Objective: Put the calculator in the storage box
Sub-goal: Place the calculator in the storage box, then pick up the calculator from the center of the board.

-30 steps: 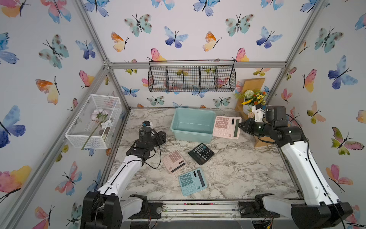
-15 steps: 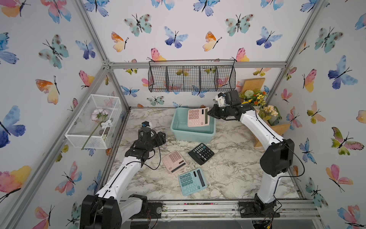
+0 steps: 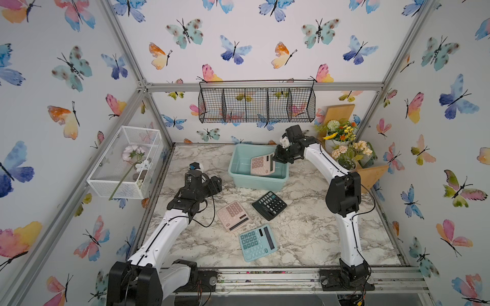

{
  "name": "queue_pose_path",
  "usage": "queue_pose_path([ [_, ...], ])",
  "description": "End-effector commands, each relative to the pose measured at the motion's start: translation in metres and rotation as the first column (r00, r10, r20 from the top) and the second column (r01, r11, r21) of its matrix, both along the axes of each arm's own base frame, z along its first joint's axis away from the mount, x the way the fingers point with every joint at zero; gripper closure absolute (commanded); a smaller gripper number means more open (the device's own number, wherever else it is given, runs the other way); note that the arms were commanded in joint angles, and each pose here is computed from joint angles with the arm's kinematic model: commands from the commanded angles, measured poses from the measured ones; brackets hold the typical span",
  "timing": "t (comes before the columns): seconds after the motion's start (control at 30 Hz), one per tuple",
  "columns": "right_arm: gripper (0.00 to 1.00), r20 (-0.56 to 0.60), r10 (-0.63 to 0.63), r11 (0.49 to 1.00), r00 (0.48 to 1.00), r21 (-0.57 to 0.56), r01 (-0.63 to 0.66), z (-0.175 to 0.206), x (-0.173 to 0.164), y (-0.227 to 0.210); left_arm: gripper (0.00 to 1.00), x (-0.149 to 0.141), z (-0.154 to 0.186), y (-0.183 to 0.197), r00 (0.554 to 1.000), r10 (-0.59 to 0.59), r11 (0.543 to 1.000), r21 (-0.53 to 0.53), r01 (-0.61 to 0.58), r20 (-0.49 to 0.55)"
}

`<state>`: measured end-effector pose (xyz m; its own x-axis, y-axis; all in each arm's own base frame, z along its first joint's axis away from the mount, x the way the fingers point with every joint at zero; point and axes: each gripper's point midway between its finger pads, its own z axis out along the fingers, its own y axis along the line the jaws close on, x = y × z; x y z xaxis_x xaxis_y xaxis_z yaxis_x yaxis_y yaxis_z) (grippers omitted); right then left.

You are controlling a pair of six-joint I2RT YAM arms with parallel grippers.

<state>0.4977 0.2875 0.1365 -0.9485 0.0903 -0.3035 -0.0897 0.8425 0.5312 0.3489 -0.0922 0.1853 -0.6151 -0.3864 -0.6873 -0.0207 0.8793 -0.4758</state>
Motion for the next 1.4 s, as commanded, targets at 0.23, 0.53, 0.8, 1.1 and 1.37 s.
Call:
queue_pose_path([
  [0.23,0.92,-0.07,0.003,0.99,0.998,-0.14,-0.013,-0.033,-0.008,-0.014,0.28,0.004,0.018,0.005,0.999,0.027,1.0,0.015,-0.028,0.031],
  [0.53,0.56,-0.038,-0.008,0.987,0.999,-0.16,0.002,-0.021,-0.01,-0.021,0.23,0.003,0.018,0.006,0.999,0.031,0.999,0.015,-0.032,0.031],
  [0.8,0.46,0.175,0.066,0.994,0.982,-0.102,-0.049,0.07,-0.02,0.007,0.22,0.003,0.021,0.006,0.999,0.031,0.999,0.014,-0.031,0.033],
  [1.1,0.4,0.419,0.222,0.973,0.88,-0.161,-0.169,0.149,-0.105,0.02,0.22,0.0,0.01,0.004,1.0,0.016,1.0,0.009,-0.016,0.007],
  [1.37,0.39,0.483,0.197,0.968,0.853,-0.236,-0.09,0.134,-0.169,-0.036,0.24,-0.042,-0.042,-0.047,0.968,-0.184,0.981,0.036,0.193,-0.17],
])
